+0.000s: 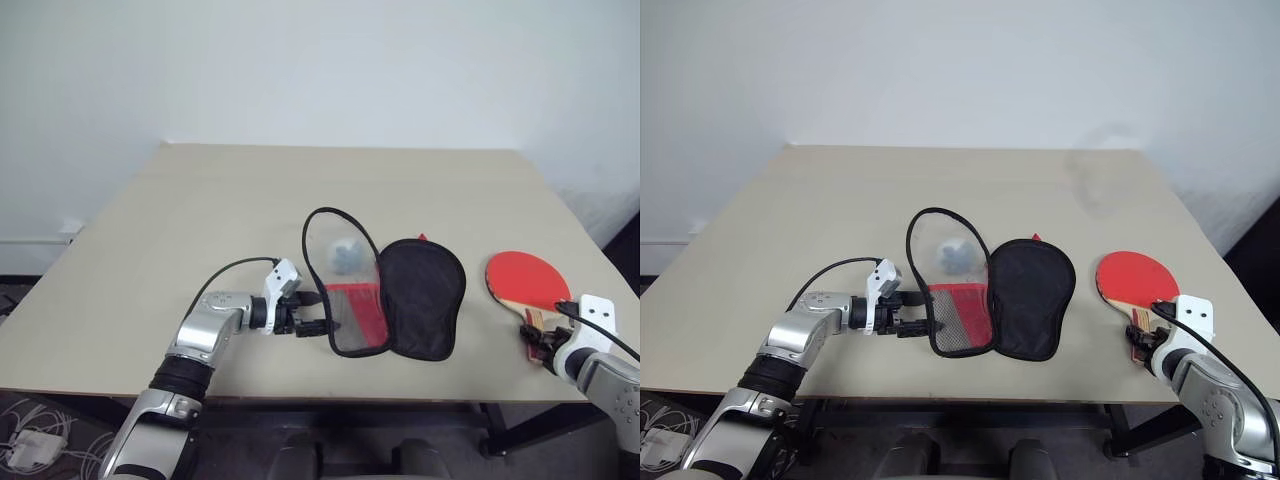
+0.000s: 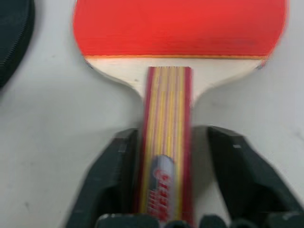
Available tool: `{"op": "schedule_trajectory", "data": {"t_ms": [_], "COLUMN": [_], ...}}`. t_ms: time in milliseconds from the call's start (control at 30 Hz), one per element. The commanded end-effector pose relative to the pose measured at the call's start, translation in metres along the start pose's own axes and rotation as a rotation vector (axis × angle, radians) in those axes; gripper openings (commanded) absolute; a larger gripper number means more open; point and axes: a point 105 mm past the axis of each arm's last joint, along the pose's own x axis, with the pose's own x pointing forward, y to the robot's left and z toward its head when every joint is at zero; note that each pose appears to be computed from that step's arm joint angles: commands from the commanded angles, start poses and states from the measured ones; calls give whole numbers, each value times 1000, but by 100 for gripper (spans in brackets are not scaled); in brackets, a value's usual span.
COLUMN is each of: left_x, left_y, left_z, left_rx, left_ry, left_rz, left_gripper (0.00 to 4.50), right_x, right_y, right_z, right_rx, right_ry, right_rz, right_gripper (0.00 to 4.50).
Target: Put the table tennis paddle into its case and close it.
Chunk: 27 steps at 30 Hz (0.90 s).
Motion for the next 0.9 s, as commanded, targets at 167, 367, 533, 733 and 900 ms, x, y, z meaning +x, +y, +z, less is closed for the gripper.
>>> {"op": "schedule_trajectory", "data": {"t_ms": [167, 367, 533, 733, 900], "left_x": [-3, -5, -3, 1, 4], "left_y": [1, 2, 2, 3, 3], "left_z": [13, 11, 11, 12, 13], "left_rx": [45, 38, 34, 34, 41], "left_ry": [-20, -9, 1, 9, 13], "left_rz": [10, 9, 4, -6, -11], "left_gripper": [450, 450, 450, 450, 450], "right_x": [-3, -21, -42, -47, -37], "right_y": [5, 34, 76, 132, 149], "right_z": [9, 41, 64, 53, 24], "right_rx": [31, 123, 173, 249, 228], "right_ry": [-66, -183, -299, -253, -153], "right_rz": [15, 102, 229, 329, 329], "right_gripper": [119, 119, 119, 119, 119]}}
